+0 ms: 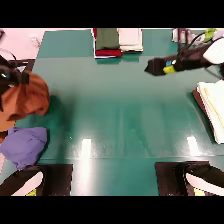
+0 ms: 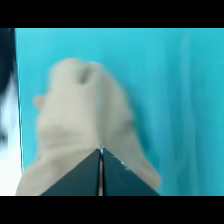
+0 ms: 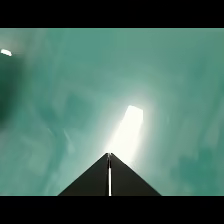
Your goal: Fold the shirts.
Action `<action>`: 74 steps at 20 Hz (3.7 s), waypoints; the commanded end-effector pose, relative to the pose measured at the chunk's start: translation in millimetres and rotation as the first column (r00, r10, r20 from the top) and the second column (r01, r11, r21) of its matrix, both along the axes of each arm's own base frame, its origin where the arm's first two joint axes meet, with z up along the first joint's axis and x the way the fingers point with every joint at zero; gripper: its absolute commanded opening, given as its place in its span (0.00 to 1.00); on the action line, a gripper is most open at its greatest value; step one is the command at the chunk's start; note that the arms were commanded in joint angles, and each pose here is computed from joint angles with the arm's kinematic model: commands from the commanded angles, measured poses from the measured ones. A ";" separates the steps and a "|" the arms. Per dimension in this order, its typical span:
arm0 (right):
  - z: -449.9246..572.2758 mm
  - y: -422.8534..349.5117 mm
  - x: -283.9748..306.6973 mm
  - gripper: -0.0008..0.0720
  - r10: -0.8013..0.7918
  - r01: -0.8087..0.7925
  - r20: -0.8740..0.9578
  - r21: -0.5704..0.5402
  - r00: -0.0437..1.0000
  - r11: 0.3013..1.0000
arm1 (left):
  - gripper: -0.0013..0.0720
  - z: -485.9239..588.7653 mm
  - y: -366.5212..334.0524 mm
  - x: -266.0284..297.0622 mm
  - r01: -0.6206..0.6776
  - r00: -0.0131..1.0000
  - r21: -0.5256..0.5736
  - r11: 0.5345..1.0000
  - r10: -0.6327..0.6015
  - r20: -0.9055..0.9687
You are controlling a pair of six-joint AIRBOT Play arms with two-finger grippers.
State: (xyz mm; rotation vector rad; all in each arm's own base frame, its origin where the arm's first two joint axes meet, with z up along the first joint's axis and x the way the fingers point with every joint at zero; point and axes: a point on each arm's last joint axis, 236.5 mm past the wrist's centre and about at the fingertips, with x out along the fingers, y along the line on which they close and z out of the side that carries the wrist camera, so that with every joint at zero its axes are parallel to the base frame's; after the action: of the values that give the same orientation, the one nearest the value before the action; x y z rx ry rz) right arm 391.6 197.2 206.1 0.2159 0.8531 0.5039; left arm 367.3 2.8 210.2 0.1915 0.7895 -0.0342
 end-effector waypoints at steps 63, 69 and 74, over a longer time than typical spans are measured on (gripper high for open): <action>-203.3 -59.4 -56.7 0.75 -0.112 0.083 -0.520 -0.080 0.847 0.993 | 0.05 -67.5 -159.4 -29.2 0.313 0.883 -0.341 0.887 -0.403 -0.239; -245.1 -7.2 -51.2 0.72 -0.014 -0.051 -0.570 -0.099 0.822 0.994 | 0.05 -67.6 -159.4 -29.5 0.313 0.883 -0.341 0.887 -0.404 -0.240; -221.5 4.0 -27.8 0.03 0.057 -0.120 -0.481 -0.100 0.875 0.988 | 0.05 -53.6 -154.7 -21.5 0.321 0.899 -0.311 0.895 -0.390 -0.197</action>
State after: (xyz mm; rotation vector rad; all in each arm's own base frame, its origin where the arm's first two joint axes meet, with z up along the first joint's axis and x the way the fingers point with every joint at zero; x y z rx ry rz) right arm 351.8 193.1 -28.1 0.2223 1.4263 0.4448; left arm 339.8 -156.0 146.2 0.0539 1.0258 -0.5448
